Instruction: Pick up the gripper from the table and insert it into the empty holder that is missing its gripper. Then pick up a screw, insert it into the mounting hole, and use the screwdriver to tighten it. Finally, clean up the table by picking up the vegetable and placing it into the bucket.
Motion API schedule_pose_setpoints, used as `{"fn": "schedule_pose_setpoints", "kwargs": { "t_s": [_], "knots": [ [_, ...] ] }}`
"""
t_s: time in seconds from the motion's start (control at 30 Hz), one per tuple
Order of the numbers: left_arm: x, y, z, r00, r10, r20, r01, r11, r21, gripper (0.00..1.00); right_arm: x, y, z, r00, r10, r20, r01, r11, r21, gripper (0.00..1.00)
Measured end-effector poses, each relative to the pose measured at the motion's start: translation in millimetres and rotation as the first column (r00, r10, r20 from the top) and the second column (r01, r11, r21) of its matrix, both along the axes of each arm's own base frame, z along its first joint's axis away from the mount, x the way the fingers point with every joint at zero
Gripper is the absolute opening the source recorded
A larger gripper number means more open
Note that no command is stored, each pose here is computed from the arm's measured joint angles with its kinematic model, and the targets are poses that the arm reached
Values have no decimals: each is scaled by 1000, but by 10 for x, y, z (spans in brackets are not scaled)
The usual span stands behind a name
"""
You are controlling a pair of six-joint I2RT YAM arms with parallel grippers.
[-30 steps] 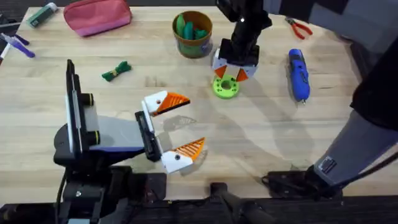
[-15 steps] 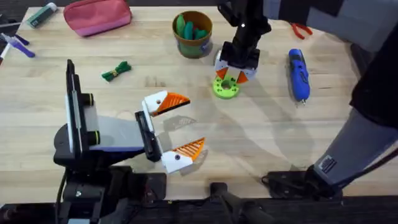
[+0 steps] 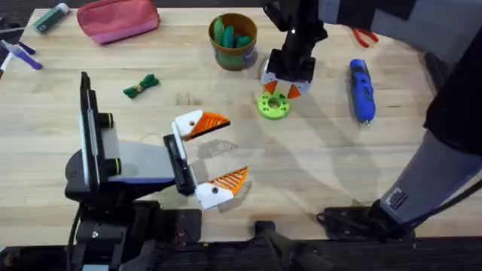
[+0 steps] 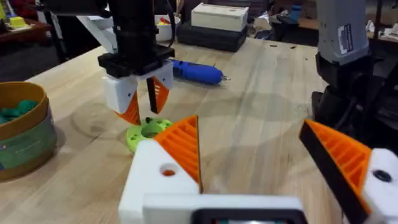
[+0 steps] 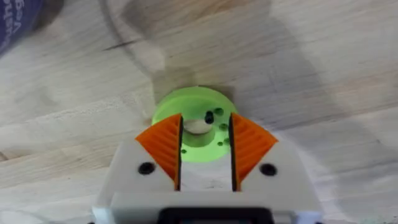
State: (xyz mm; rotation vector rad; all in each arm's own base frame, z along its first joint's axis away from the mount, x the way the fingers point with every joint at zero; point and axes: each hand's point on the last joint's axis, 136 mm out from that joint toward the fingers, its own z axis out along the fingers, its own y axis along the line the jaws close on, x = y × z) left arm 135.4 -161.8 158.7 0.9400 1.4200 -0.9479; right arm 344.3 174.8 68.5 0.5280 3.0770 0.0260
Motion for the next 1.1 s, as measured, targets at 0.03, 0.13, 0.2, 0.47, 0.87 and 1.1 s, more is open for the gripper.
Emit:
{"fn": "schedule_pose_setpoints", "kwargs": {
  "t_s": [0.03, 0.13, 0.2, 0.47, 0.87, 1.1],
  "knots": [
    [0, 0, 0, 1000, 0, 0, 0, 1000, 0, 988, 2, -3, -1, 1000, 0, 1, 0, 1000, -2, 393],
    [0, 0, 0, 1000, 0, 0, 0, 1000, 0, 987, 16, 2, -14, 1000, 0, 8, 0, 1000, 1, 393],
    [0, 0, -1, 1000, 0, 0, 0, 1000, 0, 987, 6, 1, -46, 1000, 1, 7, -1, 1000, -1, 391],
    [0, 0, -1, 1000, 0, 0, 0, 1000, 0, 988, -33, 12, -107, 1000, 9, 2, -9, 1000, -7, 384],
    [0, 0, 0, 1000, 0, 0, 0, 1000, 0, 988, 31, 29, -104, 1000, 7, 30, -7, 1000, -4, 323],
    [0, 0, 0, 1000, 0, 0, 0, 1000, 0, 988, 40, 16, -103, 999, 7, 35, -7, 1000, -14, 290]
  ]
}}
